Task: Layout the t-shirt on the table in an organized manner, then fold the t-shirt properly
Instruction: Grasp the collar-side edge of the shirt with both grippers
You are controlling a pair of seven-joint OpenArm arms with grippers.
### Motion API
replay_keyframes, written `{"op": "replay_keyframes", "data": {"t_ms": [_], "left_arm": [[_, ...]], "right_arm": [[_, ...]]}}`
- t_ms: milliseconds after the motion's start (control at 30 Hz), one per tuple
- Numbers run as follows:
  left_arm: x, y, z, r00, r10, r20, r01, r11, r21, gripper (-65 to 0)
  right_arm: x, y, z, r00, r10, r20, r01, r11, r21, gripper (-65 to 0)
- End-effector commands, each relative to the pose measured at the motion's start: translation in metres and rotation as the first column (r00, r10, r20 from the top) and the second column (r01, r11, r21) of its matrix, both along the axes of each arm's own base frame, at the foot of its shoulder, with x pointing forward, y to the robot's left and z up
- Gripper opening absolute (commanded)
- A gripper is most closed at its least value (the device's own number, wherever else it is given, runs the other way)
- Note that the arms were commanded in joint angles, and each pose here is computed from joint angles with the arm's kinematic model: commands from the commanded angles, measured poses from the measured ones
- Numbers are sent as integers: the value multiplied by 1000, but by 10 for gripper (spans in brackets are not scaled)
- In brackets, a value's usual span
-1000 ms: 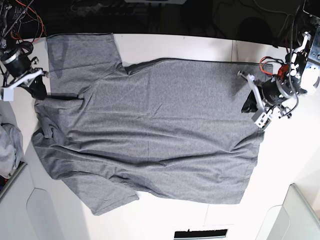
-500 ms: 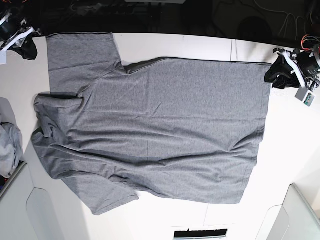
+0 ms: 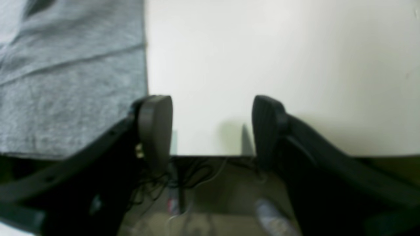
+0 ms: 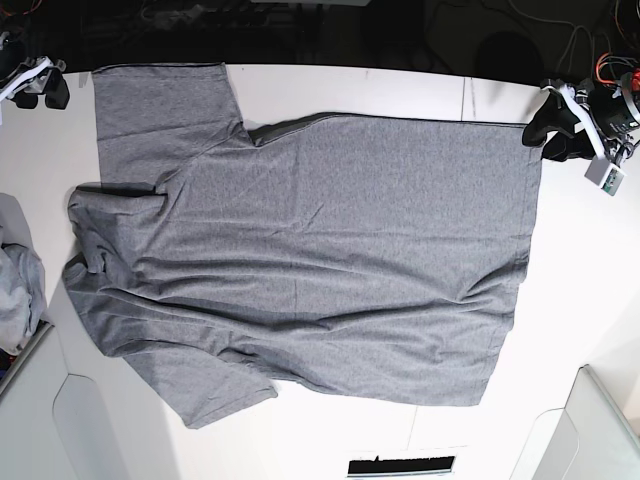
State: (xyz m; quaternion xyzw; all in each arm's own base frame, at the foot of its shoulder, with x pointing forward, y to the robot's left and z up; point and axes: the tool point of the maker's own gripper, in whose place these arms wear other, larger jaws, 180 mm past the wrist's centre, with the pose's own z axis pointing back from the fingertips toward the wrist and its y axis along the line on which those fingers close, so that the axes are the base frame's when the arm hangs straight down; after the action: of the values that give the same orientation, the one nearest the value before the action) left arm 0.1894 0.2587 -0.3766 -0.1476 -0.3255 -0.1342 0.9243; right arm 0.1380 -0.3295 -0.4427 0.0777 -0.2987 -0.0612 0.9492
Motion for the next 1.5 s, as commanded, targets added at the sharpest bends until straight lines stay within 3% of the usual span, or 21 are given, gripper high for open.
{"op": "replay_keyframes", "data": {"t_ms": [0, 133, 400, 867, 1100, 1467], "left_arm": [[7, 2, 9, 999, -8, 35, 8, 1000, 3, -329], [4, 4, 2, 1000, 12, 28, -12, 1000, 5, -256], [-7, 20, -18, 997, 75, -26, -75, 997, -5, -254], [4, 47, -34, 982, 185, -33, -186, 982, -28, -254], [-1, 46, -43, 981, 183, -58, -185, 982, -23, -255], [-9, 23, -66, 991, 88, -104, -87, 996, 13, -255]], "right_arm": [[4, -4, 7, 1000, -3, 27, 3, 1000, 6, -272], [0, -1, 3, 1000, -1, 16, 1, 1000, 24, -272], [-3, 9, 2, 1000, -22, -15, 23, 994, 108, -273], [-8, 37, -10, 998, 38, -49, -30, 988, 154, -273], [-10, 47, -14, 998, 27, -50, -17, 983, 184, -273], [-12, 69, -18, 998, 46, -53, -32, 969, 245, -273]]}}
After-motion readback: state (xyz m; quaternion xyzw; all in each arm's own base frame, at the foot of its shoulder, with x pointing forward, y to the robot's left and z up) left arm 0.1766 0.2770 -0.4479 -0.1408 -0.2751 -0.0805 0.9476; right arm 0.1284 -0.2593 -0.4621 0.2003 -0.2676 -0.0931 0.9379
